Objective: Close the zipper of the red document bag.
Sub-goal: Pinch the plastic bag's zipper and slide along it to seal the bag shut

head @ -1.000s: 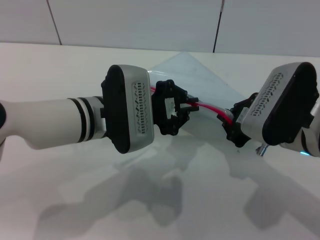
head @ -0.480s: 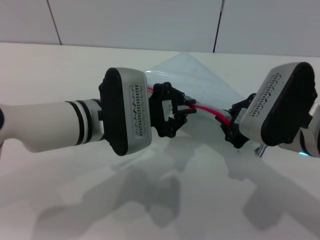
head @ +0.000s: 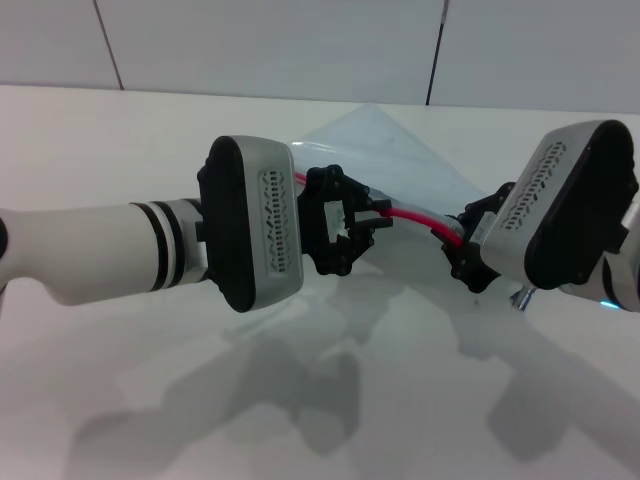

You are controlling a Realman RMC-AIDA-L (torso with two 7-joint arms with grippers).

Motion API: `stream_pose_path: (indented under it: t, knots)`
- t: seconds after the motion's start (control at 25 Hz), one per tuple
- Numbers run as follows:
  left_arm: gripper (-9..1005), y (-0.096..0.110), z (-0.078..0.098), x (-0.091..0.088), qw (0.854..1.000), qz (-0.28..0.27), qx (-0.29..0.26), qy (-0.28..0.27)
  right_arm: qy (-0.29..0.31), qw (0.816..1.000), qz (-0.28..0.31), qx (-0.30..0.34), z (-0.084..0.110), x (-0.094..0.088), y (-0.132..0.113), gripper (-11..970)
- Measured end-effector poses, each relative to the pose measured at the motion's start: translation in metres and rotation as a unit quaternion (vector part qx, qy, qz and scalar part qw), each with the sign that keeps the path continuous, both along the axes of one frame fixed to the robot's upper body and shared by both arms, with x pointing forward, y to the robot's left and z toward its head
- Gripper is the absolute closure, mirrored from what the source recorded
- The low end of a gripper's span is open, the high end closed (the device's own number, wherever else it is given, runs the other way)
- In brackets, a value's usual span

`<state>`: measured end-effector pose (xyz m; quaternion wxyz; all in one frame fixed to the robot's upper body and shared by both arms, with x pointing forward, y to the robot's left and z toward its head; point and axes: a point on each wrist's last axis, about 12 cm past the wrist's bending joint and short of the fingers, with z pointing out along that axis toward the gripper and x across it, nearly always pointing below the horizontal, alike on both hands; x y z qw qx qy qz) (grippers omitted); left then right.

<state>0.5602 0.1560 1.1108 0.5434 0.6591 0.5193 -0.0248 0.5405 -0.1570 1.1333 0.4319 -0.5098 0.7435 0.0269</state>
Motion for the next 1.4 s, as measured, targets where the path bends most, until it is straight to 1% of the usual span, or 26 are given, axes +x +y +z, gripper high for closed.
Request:
stream_pose_path:
  t: [0.44,0.64,1.4]
  knots:
    - [862,-0.0014,0.0019,-0.0033,1.000,-0.002,0.001,-0.017,0.001,1.000,0.001,0.000,0.0000,-0.0004,0.0003,910]
    - [776,-0.0026,0.0002,-0.0046,1.000,-0.002,0.006,-0.026,0.003,1.000,0.002,-0.002,0.0003,-0.0003,0.0004,909]
    - [779,0.0017,-0.0015,-0.0051,1.000,0.005,0.006,-0.025,0.003,1.000,-0.002,-0.002,0.0008,0.0001,-0.0022,909]
